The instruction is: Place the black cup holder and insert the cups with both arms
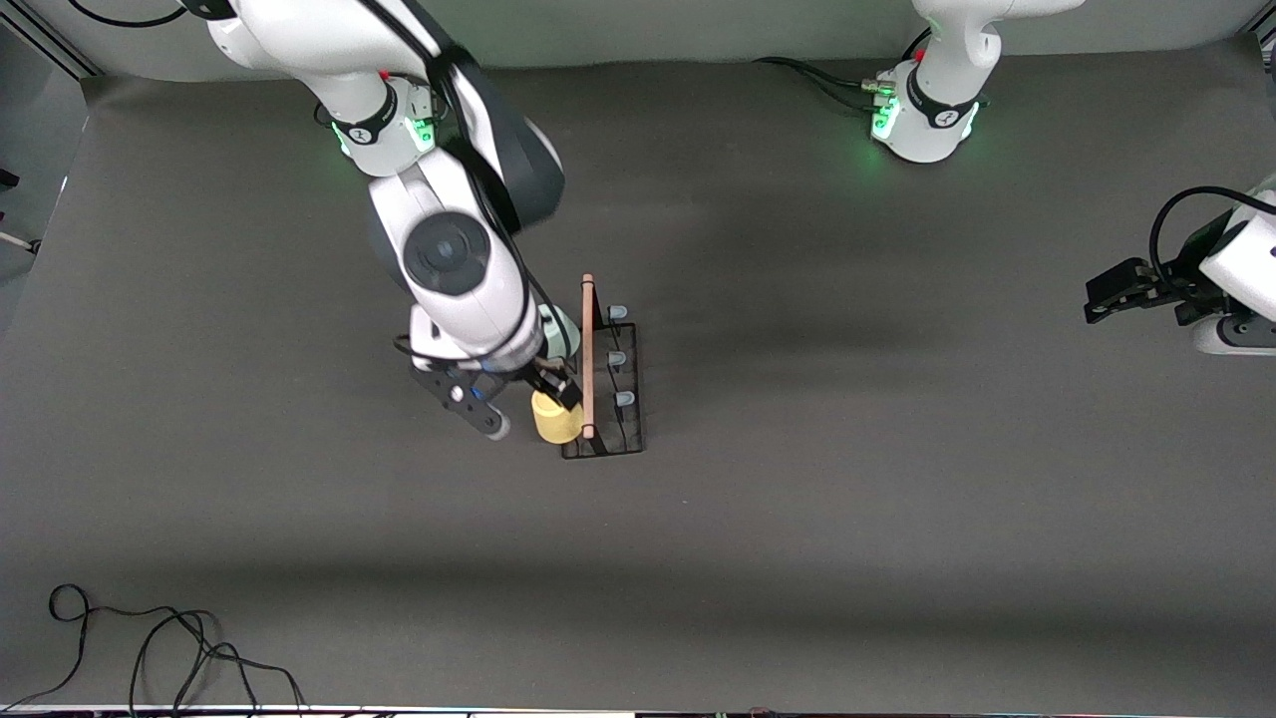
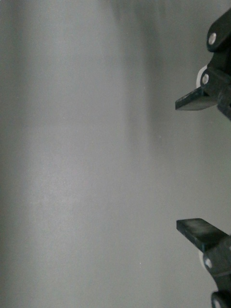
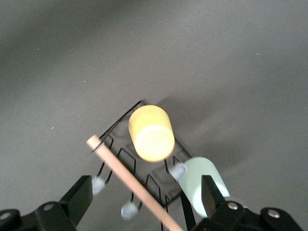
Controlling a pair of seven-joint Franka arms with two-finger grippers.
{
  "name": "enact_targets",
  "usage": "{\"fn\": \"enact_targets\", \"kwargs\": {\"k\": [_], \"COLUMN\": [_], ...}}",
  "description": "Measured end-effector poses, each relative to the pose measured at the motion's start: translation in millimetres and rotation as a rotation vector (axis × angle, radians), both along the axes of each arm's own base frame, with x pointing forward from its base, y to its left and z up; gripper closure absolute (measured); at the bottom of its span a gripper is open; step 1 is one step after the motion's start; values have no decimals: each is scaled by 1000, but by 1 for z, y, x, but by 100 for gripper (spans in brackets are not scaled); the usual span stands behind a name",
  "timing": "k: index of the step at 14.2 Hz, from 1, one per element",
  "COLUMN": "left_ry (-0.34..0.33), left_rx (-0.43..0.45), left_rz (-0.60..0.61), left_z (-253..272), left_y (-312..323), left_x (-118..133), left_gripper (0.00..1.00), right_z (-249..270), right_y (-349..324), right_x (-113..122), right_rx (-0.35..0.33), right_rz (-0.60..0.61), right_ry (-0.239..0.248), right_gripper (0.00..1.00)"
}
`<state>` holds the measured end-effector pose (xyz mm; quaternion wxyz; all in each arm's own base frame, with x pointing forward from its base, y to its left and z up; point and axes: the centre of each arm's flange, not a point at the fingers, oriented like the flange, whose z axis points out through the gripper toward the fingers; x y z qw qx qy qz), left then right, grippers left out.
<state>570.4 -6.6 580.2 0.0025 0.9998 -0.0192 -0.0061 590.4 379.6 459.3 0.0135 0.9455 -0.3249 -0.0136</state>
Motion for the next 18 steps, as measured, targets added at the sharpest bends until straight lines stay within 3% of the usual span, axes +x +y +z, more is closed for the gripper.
{"fn": "enact_targets", "kwargs": {"k": [4,9,18], "left_ry": [0,-1,-1], "left_rx": [0,0,0], "left_rz": [0,0,1], "left_z": [0,0,0], "left_y": [0,0,0], "left_x": [0,0,1], "left_gripper": [0,0,0], "right_z": [80,124,168], "right_y": [-25,-106,-358], "right_x": [-18,-19,-40], "right_rx": [7,6,75], "right_rz": [130,326,614], "right_ry": [10,13,-11], "right_gripper": [0,0,0]}}
